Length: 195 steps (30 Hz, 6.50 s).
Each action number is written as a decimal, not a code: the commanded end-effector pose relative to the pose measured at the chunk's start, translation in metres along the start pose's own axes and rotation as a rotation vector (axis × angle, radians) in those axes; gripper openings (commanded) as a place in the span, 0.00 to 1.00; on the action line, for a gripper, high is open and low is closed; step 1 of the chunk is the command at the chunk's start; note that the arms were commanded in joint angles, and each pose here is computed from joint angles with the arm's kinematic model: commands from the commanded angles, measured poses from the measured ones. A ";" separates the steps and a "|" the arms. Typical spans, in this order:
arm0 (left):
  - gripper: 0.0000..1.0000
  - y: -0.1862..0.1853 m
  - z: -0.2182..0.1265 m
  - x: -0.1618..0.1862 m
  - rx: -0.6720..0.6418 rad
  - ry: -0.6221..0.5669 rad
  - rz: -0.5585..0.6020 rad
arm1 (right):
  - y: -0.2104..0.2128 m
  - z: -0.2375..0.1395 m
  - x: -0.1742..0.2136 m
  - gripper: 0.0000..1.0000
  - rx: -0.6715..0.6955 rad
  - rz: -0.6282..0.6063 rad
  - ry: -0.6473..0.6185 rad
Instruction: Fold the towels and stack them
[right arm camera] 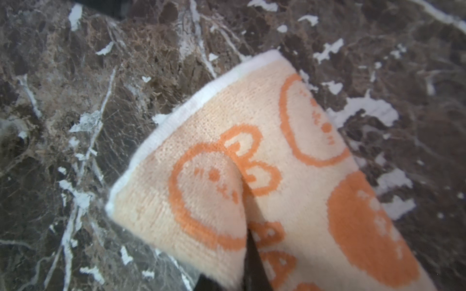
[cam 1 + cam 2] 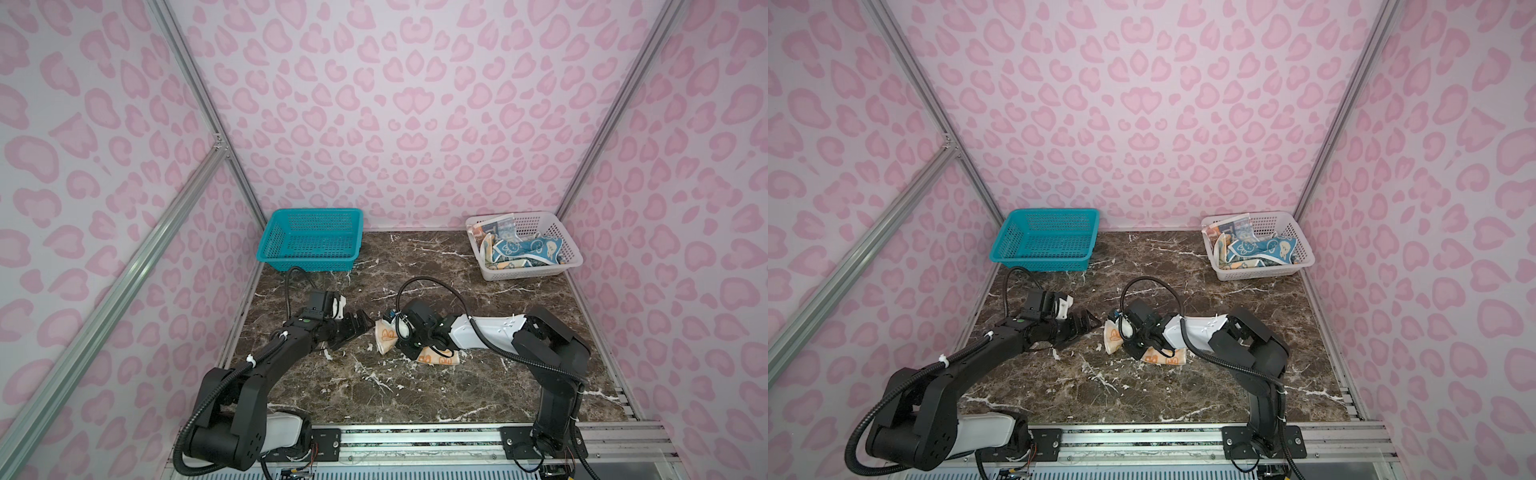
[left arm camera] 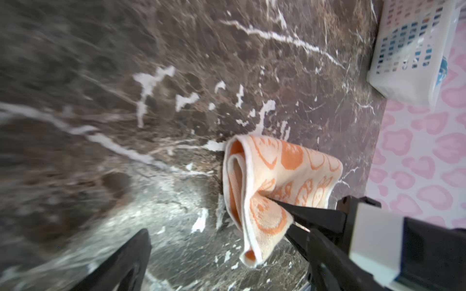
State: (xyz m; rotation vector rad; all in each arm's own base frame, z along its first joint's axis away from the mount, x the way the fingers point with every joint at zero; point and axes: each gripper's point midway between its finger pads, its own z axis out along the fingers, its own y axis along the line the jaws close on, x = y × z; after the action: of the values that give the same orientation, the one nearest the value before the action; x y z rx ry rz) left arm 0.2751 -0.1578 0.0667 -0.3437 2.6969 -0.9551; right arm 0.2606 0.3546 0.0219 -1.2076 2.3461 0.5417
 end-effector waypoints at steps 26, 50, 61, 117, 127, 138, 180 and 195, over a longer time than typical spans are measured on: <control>0.49 -0.038 0.067 0.015 0.149 0.169 -0.045 | 0.007 -0.010 -0.008 0.16 -0.111 0.068 -0.098; 0.04 -0.042 0.047 0.000 0.028 0.158 0.202 | -0.002 -0.068 -0.015 0.74 -0.040 0.135 -0.239; 0.04 -0.108 0.009 -0.071 -0.006 0.032 0.522 | -0.028 -0.116 -0.032 0.99 0.147 0.197 -0.410; 0.04 0.078 -0.073 -0.400 -0.187 -0.395 0.340 | -0.042 -0.163 -0.075 0.99 0.257 0.181 -0.608; 0.19 0.094 -0.090 -0.420 -0.288 -0.463 0.345 | -0.047 -0.166 -0.073 0.99 0.287 0.192 -0.608; 0.82 0.107 -0.111 -0.431 -0.429 -0.523 0.323 | -0.046 -0.164 -0.073 0.99 0.283 0.193 -0.603; 0.94 -0.104 -0.228 -0.300 -0.193 -0.757 0.615 | -0.245 -0.320 0.011 0.94 0.910 0.635 -0.468; 0.94 -0.122 -0.216 -0.195 -0.108 -0.720 0.729 | -0.332 -0.321 0.072 0.91 1.052 0.873 -0.350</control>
State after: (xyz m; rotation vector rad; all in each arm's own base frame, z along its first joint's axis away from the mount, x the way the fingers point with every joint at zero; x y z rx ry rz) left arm 0.4172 -0.0569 0.3368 0.1919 1.9832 -0.3510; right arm 0.4256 -0.0333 0.2064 0.3196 2.1892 -0.2421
